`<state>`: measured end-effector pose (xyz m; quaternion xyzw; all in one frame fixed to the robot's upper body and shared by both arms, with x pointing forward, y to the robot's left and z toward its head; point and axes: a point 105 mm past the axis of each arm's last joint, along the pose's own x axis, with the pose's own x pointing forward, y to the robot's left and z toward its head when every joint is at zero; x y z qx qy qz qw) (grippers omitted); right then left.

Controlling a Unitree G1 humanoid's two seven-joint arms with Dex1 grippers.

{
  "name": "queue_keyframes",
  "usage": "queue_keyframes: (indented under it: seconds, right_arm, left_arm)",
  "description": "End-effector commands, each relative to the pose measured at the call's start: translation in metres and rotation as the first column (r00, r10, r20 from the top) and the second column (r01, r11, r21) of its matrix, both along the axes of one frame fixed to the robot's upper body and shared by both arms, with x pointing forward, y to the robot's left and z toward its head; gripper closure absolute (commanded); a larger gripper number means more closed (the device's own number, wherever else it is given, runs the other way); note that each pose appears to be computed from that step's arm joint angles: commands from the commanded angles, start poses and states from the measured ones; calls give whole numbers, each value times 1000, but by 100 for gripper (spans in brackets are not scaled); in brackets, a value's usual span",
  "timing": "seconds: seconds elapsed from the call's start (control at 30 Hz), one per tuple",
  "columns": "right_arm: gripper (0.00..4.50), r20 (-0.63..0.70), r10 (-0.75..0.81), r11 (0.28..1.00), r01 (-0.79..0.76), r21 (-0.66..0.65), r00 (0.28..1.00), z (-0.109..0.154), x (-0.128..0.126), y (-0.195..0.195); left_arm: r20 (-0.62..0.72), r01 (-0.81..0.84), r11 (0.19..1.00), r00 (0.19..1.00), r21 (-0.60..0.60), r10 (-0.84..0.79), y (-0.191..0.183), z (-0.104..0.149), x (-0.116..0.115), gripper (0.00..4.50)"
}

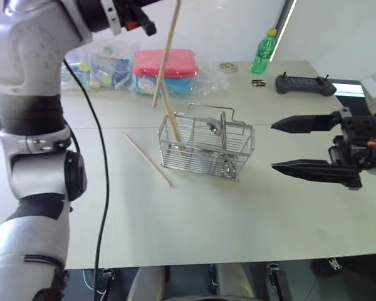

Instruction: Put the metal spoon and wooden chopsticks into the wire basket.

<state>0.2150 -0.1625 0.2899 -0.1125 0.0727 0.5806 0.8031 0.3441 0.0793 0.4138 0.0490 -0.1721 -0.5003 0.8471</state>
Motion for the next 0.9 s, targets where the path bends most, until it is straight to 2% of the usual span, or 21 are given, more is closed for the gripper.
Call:
queue_keyframes:
  seconds: [0.03,0.17,0.3,0.43,0.63,0.77,0.9]
  right_arm:
    - [0,41,1,1000,-1,-4,999,8,-3,0]
    - [0,39,-5,1000,5,-6,999,9,-3,-2]
    - [0,38,-10,1000,10,-12,999,10,-1,-3]
    - [0,37,-5,1000,5,-14,999,11,-3,-4]
    - [0,40,-12,1000,12,-12,999,10,-1,-3]
    - [0,44,-16,1000,16,-7,999,10,1,-3]
    - [0,46,-15,1000,16,-4,999,10,1,-3]
  left_arm:
    - [42,-3,999,999,-33,5,-2,3,-5,448]
    - [-11,-19,1000,1000,-16,19,0,-28,2,448]
    - [-62,-31,999,998,-32,29,7,-43,7,448]
    - [-79,-37,999,996,-22,35,8,-51,9,448]
    - [-97,-21,999,995,-39,17,6,-50,9,448]
    - [-121,26,999,992,-35,-30,2,-55,1,297]
    - [-157,25,997,987,-79,-37,4,-55,-1,89]
